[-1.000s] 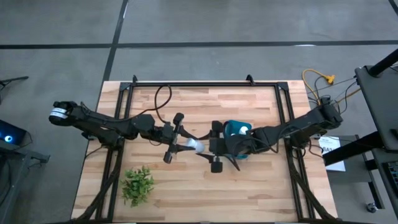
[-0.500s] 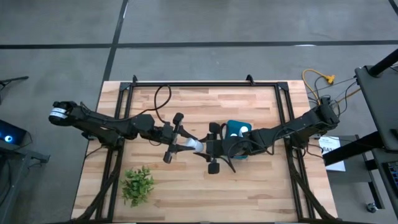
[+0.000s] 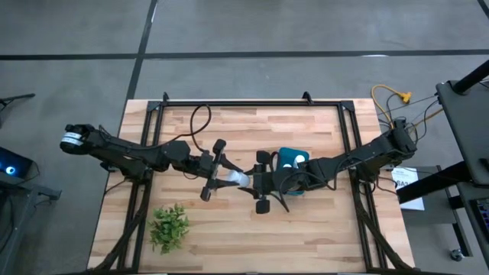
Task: Pick and place pill bottles into a basket
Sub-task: Put the white medicine bottle into the blue bin
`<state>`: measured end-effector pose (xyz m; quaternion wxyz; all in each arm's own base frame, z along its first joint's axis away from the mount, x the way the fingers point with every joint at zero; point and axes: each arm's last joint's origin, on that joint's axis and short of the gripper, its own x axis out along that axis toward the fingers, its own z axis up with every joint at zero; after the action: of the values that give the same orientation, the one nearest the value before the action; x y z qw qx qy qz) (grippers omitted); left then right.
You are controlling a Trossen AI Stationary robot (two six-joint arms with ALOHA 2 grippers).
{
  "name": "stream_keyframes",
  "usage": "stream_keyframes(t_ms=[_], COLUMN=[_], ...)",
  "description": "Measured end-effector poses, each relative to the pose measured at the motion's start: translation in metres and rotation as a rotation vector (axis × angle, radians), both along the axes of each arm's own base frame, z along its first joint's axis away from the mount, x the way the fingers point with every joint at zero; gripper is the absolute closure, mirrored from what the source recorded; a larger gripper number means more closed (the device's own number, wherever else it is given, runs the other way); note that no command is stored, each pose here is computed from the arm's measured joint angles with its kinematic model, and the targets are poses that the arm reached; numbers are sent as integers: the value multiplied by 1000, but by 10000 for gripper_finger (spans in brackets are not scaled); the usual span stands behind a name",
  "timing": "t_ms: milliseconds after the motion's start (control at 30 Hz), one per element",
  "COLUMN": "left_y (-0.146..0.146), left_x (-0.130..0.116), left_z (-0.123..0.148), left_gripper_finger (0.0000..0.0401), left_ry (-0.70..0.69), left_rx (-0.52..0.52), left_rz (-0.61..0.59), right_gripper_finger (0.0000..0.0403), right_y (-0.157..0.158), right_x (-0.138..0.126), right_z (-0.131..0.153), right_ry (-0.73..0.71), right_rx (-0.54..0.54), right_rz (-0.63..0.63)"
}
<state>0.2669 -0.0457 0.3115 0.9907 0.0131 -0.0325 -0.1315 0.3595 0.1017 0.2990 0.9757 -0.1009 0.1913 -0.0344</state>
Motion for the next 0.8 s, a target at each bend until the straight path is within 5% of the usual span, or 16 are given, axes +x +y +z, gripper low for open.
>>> stream_keyframes(t_ms=[800], left_y=[-4], left_x=[-9], left_z=[14], left_gripper_finger=[222], left_ry=[-119], left_rx=[-12], left_rz=[-31], right_gripper_finger=[240], right_y=[22], right_x=[-4], right_z=[16], right_ry=[-143], right_rx=[-204], right_rz=[-56])
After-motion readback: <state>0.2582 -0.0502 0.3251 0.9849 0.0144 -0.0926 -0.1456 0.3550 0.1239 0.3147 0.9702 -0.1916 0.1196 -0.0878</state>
